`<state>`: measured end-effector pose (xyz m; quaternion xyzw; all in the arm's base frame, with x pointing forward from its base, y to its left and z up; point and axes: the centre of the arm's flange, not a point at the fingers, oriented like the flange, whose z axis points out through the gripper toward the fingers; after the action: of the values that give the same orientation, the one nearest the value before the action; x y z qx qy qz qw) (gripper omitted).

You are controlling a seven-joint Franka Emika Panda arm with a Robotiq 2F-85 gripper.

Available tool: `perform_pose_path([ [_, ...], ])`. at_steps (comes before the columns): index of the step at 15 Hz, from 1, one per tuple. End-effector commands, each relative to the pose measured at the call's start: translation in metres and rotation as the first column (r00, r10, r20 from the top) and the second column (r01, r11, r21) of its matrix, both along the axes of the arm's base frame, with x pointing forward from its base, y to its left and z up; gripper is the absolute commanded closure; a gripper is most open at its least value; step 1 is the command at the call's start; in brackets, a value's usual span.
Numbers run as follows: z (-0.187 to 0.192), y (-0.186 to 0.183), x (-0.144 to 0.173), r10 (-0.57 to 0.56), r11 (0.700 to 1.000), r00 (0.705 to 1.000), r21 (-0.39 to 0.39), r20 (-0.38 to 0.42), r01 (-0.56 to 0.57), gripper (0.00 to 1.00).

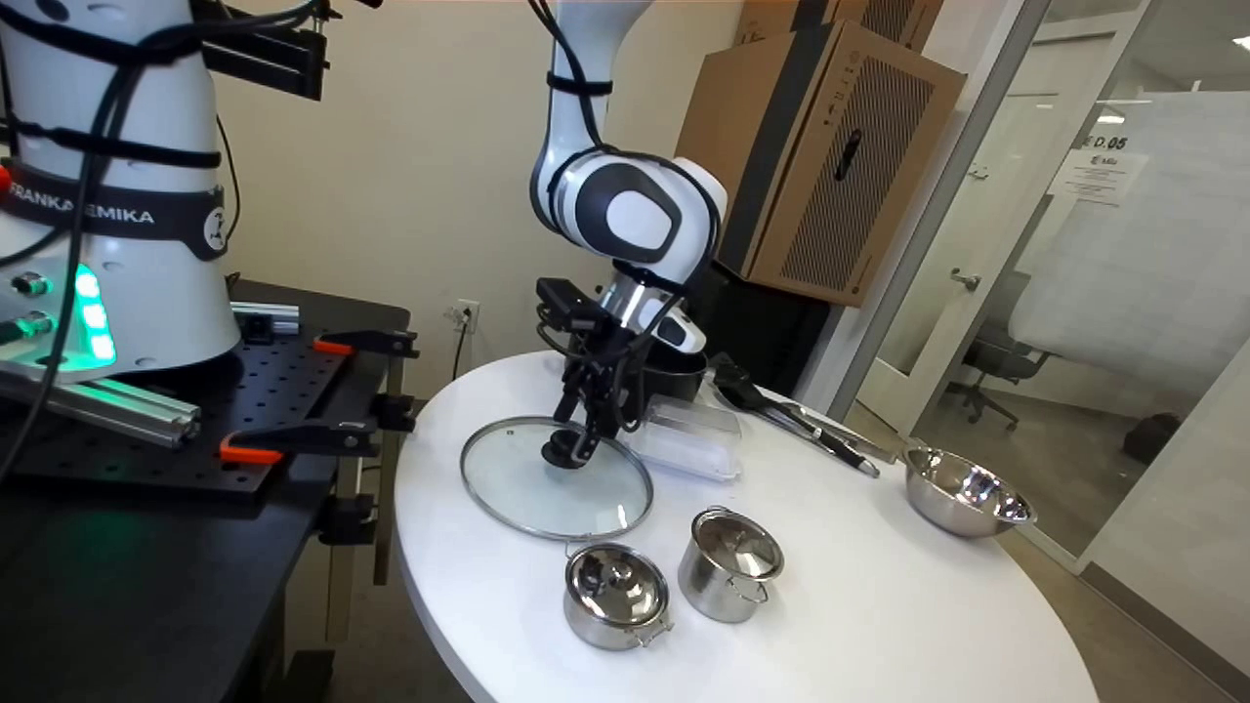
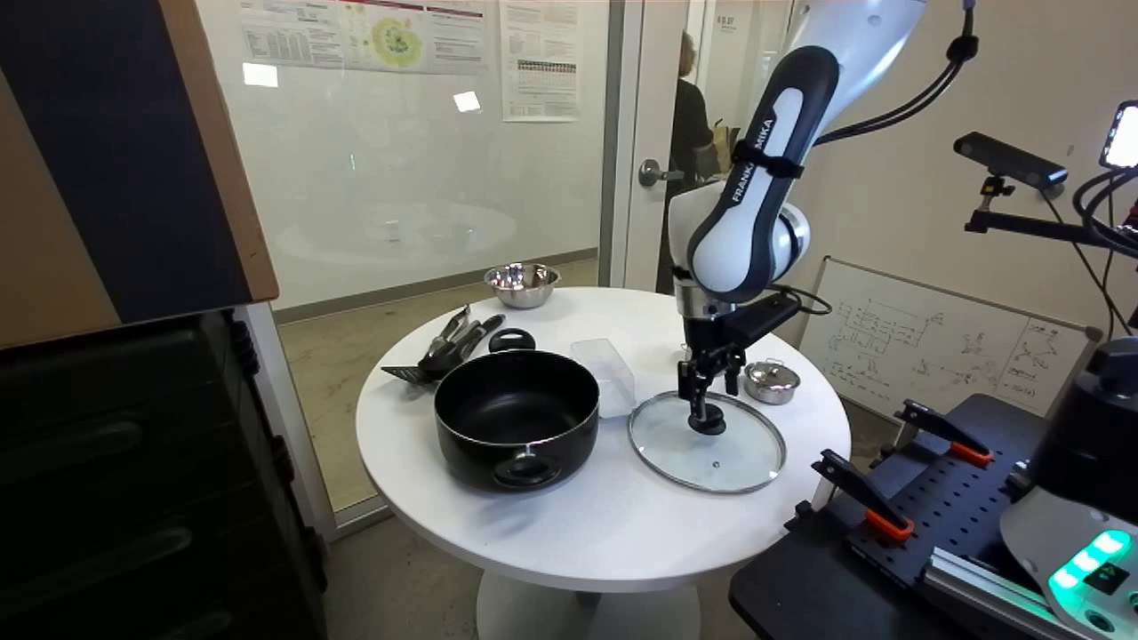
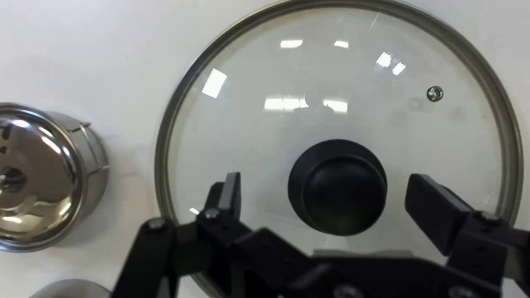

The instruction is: Put the lid on the black pot then remove the lids from the silver pots.

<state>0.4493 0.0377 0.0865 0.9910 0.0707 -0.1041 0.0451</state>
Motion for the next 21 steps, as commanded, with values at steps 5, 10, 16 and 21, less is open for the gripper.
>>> perform_pose_path([
  [5, -0.036, 0.015, 0.019, -0.039, 0.999, 0.999, -0.032, 0.03, 0.04, 0.0],
  [10, -0.039, 0.017, 0.025, -0.061, 0.997, 0.998, -0.036, 0.027, 0.062, 0.51],
  [16, -0.037, 0.016, 0.028, -0.064, 0.997, 0.998, -0.037, 0.022, 0.064, 0.44],
  [21, -0.027, 0.016, 0.022, -0.046, 0.998, 0.998, -0.029, 0.029, 0.047, 0.27],
])
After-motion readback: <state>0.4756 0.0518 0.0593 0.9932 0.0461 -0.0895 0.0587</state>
